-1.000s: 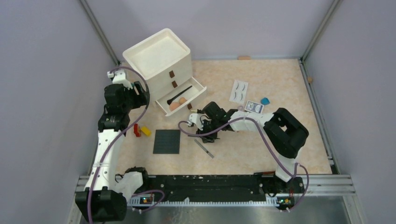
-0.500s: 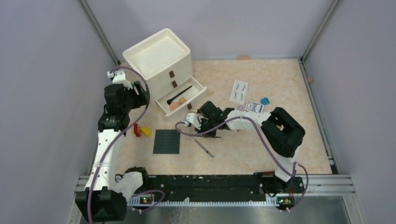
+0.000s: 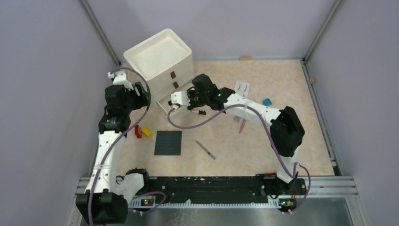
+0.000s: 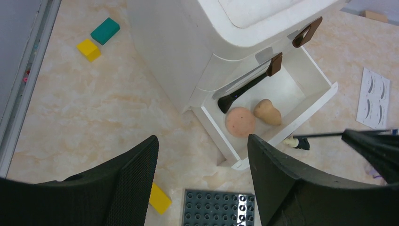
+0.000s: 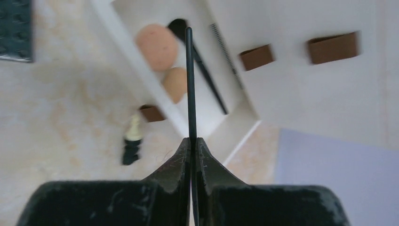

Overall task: Organize the makeup
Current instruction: Pick up the makeup brush from the center of the board, then place the makeup brush in the drawer, then pick up the makeup from the center of the board.

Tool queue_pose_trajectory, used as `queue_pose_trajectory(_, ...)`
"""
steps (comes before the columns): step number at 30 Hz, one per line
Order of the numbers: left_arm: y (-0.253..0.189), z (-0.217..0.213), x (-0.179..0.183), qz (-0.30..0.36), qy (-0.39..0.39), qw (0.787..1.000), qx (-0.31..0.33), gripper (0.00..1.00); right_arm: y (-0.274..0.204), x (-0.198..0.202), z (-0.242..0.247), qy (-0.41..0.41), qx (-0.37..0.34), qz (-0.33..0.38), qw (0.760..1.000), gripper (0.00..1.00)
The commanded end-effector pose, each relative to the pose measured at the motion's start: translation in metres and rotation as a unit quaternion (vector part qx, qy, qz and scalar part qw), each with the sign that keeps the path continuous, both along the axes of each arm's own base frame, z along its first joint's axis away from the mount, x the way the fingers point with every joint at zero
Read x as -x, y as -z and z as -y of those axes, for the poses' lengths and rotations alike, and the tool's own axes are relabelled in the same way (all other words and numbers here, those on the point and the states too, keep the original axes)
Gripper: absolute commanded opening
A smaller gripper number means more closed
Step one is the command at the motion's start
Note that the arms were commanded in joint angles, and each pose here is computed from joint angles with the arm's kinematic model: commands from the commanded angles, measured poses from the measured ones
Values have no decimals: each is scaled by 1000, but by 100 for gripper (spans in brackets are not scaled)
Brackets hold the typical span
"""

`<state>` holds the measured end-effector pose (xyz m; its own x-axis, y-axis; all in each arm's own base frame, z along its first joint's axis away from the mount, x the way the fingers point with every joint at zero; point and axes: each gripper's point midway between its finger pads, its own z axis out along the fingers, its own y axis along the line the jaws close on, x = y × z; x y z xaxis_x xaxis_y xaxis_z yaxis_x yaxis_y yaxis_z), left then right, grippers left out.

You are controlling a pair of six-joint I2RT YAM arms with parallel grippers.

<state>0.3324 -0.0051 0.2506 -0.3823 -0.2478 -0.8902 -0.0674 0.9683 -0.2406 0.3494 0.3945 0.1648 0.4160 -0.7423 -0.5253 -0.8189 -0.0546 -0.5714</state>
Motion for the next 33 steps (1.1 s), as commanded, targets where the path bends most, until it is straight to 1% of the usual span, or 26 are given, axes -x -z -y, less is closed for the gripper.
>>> queue_pose_trajectory(1, -17, -1, 0, 34, 2, 999, -10, 75, -17, -43, -21, -80, 62, 136, 986, 0)
queue_pose_trajectory(2, -17, -1, 0, 34, 1, 999, -10, 75, -14, -49, -26, -90, 70, 151, 982, 0)
queue_pose_trajectory(4, -18, -2, 1, 36, -1, 999, -12, 75, -16, -65, -37, -82, 65, 184, 977, 9)
queue_pose_trajectory(6, -18, -3, 1, 36, -3, 999, -14, 75, -17, -79, -42, -57, 56, 201, 976, 18)
queue_pose_trajectory(10, -18, -4, 1, 37, -4, 999, -14, 76, -25, -83, -45, -18, 9, 191, 981, 31)
queue_pose_trajectory(11, -18, -3, 1, 36, -3, 999, -14, 76, -33, -83, -45, -9, -9, 193, 981, 46)
queue_pose_trajectory(13, -17, -3, 0, 36, -1, 999, -13, 76, -39, -83, -35, 20, -28, 203, 979, 58)
queue_pose_trajectory(15, -17, -2, 0, 35, -1, 999, -13, 76, -54, -84, -23, 57, -57, 223, 971, 61)
queue_pose_trajectory(17, -17, -3, 1, 35, -2, 999, -13, 76, -77, -83, -7, 118, -118, 232, 958, 65)
queue_pose_trajectory(18, -17, -3, 0, 35, -2, 999, -13, 76, -87, -79, 2, 150, -158, 217, 951, 65)
queue_pose_trajectory(21, -16, -2, 0, 33, 1, 999, -11, 76, -107, -61, 25, 218, -244, 156, 932, 64)
queue_pose_trajectory(22, -16, -1, -1, 33, 3, 999, -10, 76, -109, -56, 33, 250, -270, 124, 922, 64)
queue_pose_trajectory(24, -16, 0, -1, 32, 5, 999, -9, 75, -92, -47, 55, 338, -292, 41, 894, 63)
queue_pose_trajectory(25, -16, 0, -1, 31, 6, 999, -8, 75, -82, -43, 66, 382, -295, 3, 876, 62)
queue_pose_trajectory(27, -17, 1, 0, 34, 6, 999, -7, 76, -42, -27, 81, 459, -279, -85, 839, 59)
queue_pose_trajectory(30, -17, 2, 0, 34, 10, 999, -5, 77, 10, 16, 92, 491, -235, -193, 816, 54)
queue_pose_trajectory(31, -17, 3, 0, 33, 12, 999, -4, 77, 31, 35, 98, 499, -221, -227, 807, 54)
queue_pose_trajectory(33, -16, 4, -1, 31, 14, 999, -1, 78, 50, 66, 100, 494, -219, -291, 790, 55)
